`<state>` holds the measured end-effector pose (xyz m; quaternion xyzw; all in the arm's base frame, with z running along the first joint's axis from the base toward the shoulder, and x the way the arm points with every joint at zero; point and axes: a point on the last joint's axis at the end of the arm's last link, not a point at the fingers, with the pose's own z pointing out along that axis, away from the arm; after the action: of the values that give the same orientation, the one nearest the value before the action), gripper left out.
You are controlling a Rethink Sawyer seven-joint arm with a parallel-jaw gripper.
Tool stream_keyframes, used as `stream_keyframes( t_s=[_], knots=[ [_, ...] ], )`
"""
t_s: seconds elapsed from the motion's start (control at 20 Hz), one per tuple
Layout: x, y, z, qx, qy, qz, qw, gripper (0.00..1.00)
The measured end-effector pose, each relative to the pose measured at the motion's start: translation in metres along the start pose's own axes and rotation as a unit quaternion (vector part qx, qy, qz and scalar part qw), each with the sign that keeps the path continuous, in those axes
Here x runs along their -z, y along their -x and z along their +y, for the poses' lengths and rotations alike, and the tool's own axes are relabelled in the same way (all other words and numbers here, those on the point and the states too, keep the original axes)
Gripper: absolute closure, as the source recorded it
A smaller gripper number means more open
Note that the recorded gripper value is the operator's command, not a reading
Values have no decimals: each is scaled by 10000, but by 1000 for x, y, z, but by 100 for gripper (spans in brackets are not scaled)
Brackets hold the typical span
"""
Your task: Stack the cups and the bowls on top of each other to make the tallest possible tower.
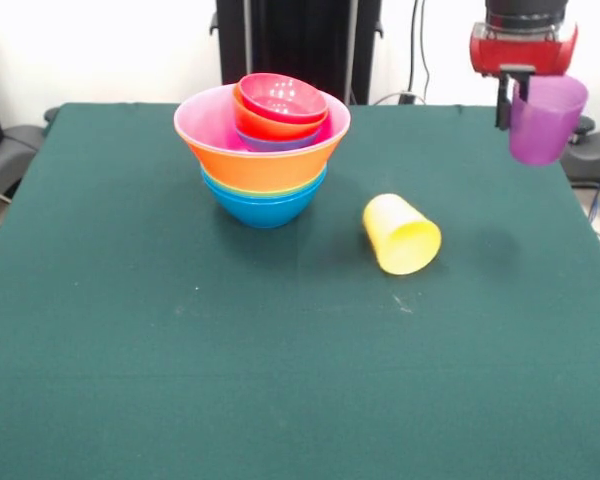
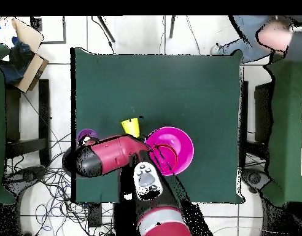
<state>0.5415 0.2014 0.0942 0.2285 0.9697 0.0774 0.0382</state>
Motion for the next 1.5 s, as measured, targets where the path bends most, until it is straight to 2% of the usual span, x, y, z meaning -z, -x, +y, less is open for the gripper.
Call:
stream_keyframes(
  t_s=[0.2, 0.3, 0.35, 0.5, 0.65, 0.8, 0.9, 1.2, 1.5],
  knots=[
    [37, 18, -19, -93, 1, 87, 9999, 100],
    [47, 22, -26, -94, -2, 98, 9999, 100],
    [62, 27, -37, -81, -14, 115, 9999, 100],
    [76, 31, -49, -42, -36, 127, 9999, 100],
    [101, 35, -72, 141, -89, 124, 9998, 100],
    [109, 34, -78, 230, -109, 119, 9996, 100],
    [118, 31, -86, 382, -154, 125, 9991, 100],
    [129, 17, -90, 666, -212, 133, 9975, 100],
    [130, 6, -95, 777, -208, 222, 9965, 100]
  ],
)
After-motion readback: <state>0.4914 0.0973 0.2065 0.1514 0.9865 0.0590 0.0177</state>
